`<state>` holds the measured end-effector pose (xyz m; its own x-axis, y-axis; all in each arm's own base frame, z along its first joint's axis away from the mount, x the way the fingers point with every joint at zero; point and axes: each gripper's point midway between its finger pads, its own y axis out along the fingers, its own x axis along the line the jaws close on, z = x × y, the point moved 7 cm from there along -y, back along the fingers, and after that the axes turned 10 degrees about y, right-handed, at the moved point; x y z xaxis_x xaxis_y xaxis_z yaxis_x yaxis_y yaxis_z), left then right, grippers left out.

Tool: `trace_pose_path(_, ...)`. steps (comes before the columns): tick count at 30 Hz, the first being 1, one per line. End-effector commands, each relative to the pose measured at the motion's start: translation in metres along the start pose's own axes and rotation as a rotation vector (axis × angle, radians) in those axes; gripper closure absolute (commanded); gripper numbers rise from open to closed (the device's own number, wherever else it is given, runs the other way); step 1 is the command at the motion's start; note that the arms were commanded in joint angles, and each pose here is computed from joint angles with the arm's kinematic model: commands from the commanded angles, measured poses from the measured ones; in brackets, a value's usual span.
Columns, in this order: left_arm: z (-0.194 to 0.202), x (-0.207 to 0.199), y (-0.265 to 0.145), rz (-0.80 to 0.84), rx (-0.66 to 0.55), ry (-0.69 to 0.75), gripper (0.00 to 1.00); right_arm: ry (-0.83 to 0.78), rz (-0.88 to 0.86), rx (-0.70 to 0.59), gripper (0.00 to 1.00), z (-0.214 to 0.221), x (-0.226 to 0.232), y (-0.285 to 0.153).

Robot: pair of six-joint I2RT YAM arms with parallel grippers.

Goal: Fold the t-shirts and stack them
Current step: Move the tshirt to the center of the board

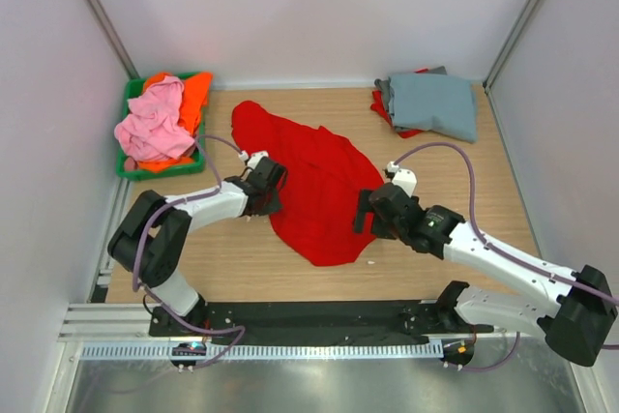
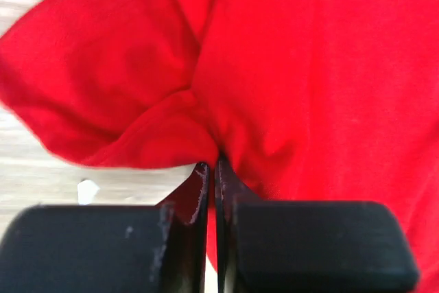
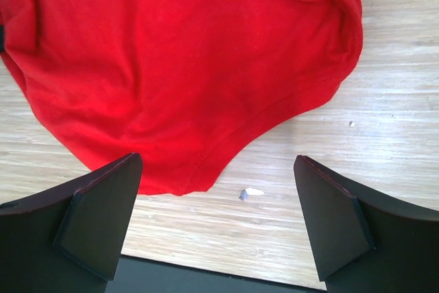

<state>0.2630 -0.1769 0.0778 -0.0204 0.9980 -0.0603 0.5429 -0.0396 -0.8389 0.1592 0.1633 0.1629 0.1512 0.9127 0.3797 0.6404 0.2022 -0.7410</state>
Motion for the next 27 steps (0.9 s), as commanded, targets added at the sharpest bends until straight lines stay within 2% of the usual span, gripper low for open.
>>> trace_pose_path(1, -0.001, -0.016, 0.0, 0.092, 0.005, -0.025, 1.0, -0.008, -0.071, -0.059, 0.0, -0.024, 0.016, -0.014)
trace_pose_path(6, 0.034, -0.029, -0.034, 0.112, 0.005, -0.09, 1.0, 0.002, 0.021, -0.133, 0.0, -0.049, -0.005, -0.031)
trace_pose_path(7, 0.048, -0.04, -0.051, 0.15, 0.004, -0.073, 1.0, 0.015, 0.041, -0.149, 0.0, -0.056, -0.011, -0.033)
trace_pose_path(8, 0.053, -0.048, -0.06, 0.159, -0.006, -0.13, 1.0, 0.017, 0.042, -0.155, 0.0, -0.059, -0.013, -0.036)
trace_pose_path(10, 0.081, -0.068, -0.083, 0.235, 0.001, -0.116, 1.0, 0.014, 0.068, -0.165, 0.0, -0.068, -0.018, -0.039)
trace_pose_path(11, 0.089, -0.077, -0.09, 0.249, 0.0, -0.158, 1.0, 0.013, 0.077, -0.165, 0.0, -0.072, -0.017, -0.039)
trace_pose_path(12, 0.104, -0.093, -0.105, 0.305, 0.009, -0.11, 0.94, 0.005, 0.079, -0.154, 0.0, -0.073, -0.016, -0.038)
trace_pose_path(13, 0.11, -0.1, -0.111, 0.321, 0.019, -0.09, 0.81, 0.001, 0.073, -0.145, 0.0, -0.074, -0.014, -0.037)
trace_pose_path(14, 0.117, -0.106, -0.113, 0.323, 0.037, -0.062, 0.46, -0.012, 0.056, -0.137, 0.0, -0.076, -0.01, -0.038)
trace_pose_path(15, 0.123, -0.118, -0.125, 0.356, 0.051, -0.029, 0.33, -0.024, 0.033, -0.121, 0.0, -0.076, -0.004, -0.033)
trace_pose_path(17, 0.127, -0.114, -0.136, 0.331, 0.07, 0.018, 0.16, -0.054, -0.052, -0.043, 0.0, -0.07, 0.008, -0.029)
trace_pose_path(19, 0.124, -0.1, -0.149, 0.289, 0.068, 0.059, 0.12, -0.081, -0.123, 0.037, 0.0, -0.063, 0.022, -0.019)
trace_pose_path(20, 0.11, -0.093, -0.17, 0.323, 0.028, 0.037, 0.09, -0.117, -0.151, 0.05, 0.01, -0.06, 0.032, -0.02)
trace_pose_path(22, 0.093, -0.061, -0.187, 0.244, -0.063, 0.06, 0.04, -0.17, -0.128, 0.084, 0.03, -0.051, 0.045, -0.009)
trace_pose_path(23, 0.08, -0.052, -0.203, 0.25, -0.11, 0.053, 0.0, -0.19, -0.125, 0.059, 0.03, -0.053, 0.057, -0.009)
trace_pose_path(24, 0.065, -0.033, -0.223, 0.279, -0.181, 0.043, 0.0, -0.225, -0.131, 0.077, 0.04, -0.046, 0.067, -0.007)
trace_pose_path(26, 0.048, -0.002, -0.241, 0.225, -0.287, 0.068, 0.0, -0.255, -0.108, 0.107, 0.07, -0.043, 0.086, 0.011)
trace_pose_path(27, 0.041, 0.021, -0.254, 0.234, -0.339, 0.055, 0.0, -0.265, -0.107, 0.119, 0.13, -0.041, 0.092, 0.016)
